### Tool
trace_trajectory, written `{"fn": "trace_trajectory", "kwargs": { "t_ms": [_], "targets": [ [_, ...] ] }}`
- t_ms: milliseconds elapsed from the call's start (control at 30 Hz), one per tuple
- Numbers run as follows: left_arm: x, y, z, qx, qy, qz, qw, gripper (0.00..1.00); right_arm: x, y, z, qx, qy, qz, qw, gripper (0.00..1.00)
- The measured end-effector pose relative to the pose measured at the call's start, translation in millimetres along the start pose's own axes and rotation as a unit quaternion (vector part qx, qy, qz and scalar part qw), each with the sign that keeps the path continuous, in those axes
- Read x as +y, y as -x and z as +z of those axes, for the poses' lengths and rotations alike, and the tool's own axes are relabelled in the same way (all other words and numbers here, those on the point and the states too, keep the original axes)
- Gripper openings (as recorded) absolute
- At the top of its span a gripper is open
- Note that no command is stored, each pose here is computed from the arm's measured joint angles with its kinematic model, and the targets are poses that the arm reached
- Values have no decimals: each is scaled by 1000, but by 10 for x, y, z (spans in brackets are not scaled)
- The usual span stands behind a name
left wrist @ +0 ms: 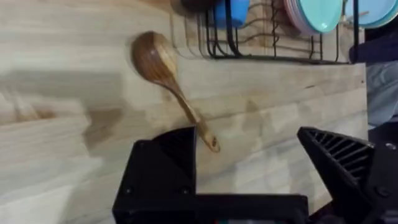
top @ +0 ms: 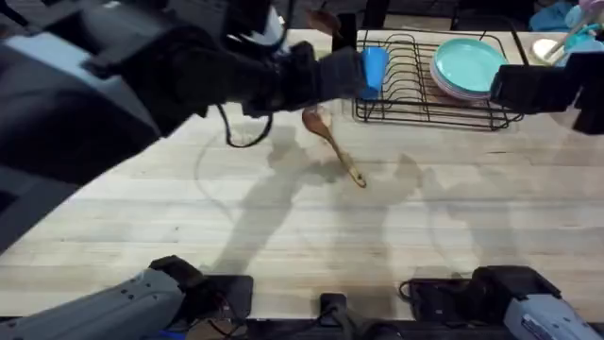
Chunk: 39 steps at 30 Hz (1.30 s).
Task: Pick up the spoon on the table one by one and put them onto the rack
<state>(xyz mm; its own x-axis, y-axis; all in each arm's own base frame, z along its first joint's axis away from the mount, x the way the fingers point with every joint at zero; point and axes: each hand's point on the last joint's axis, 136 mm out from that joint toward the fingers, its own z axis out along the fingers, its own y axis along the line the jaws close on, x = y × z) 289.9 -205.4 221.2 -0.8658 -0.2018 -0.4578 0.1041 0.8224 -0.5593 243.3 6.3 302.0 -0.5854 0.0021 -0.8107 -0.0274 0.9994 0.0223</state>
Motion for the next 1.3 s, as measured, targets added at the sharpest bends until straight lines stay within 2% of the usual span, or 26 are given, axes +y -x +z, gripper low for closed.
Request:
{"fn": "trace_trajectory", "kwargs": {
  "t_ms": [300,633,667,1033,1300],
  "targets": [
    [21,-259,372,34,50,-30,998,995,0,1,-1,0,0,0,1000,992],
    [57,-532,763,69,89,-23,993,995,0,0,0,0,0,0,1000,992],
    [120,-586,901,72,110,-18,991,995,0,0,0,0,0,0,1000,992],
    [406,-680,1205,83,166,-16,982,995,0,0,-1,0,0,0,1000,992],
    [463,-662,1387,74,172,-14,982,997,0,-26,-1,5,0,0,1000,992]
  ]
}}
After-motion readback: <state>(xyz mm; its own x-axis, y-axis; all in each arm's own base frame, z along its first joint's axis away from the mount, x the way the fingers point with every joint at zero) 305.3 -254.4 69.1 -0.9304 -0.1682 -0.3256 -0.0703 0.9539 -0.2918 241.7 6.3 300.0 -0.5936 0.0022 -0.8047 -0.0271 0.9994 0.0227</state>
